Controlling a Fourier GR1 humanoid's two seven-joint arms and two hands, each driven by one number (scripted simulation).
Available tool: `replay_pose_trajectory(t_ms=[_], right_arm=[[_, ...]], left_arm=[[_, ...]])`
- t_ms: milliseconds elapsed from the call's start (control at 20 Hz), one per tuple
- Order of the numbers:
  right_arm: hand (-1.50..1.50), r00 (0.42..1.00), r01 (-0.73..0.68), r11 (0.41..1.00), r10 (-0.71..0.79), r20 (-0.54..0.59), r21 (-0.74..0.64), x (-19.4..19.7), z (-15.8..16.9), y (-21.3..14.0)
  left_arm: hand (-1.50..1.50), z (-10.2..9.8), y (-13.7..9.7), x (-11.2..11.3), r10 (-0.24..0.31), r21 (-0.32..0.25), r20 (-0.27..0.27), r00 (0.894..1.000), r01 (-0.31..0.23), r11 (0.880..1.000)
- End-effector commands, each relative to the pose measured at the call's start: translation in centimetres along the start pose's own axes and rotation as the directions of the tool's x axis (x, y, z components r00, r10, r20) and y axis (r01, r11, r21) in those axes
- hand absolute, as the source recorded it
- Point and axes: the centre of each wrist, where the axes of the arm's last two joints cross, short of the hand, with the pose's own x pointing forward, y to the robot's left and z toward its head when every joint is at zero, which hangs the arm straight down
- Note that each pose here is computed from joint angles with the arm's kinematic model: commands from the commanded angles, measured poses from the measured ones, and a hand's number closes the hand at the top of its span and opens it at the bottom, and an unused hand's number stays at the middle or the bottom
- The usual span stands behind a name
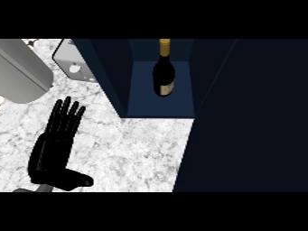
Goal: Pick up the wine, place it into the cabinet and close the cabinet
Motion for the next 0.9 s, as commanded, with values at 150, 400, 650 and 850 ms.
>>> replay_pose_trajectory(t_ms=[150,400,650,850], right_arm=[[1.50,0.982,0.161,0.983,-0.168,0.086,0.082,4.9,0.2,0.6],[1.50,0.978,0.171,0.981,-0.180,0.104,0.092,5.8,0.3,0.9],[1.50,0.978,0.173,0.977,-0.185,0.094,0.121,4.8,-0.5,1.5],[1.50,0.976,0.169,0.979,-0.182,0.121,0.112,3.9,-2.0,1.1]], left_arm=[[-1.50,1.1,4.6,2.6,-0.017,0.043,0.018,1.000,0.016,0.999],[-1.50,1.5,6.1,4.4,-0.033,0.028,0.035,0.999,0.032,0.999],[-1.50,0.8,7.7,6.7,-0.028,0.006,0.037,0.999,0.028,1.000],[-1.50,1.8,7.6,6.3,-0.036,-0.009,0.022,0.999,0.036,0.999]])
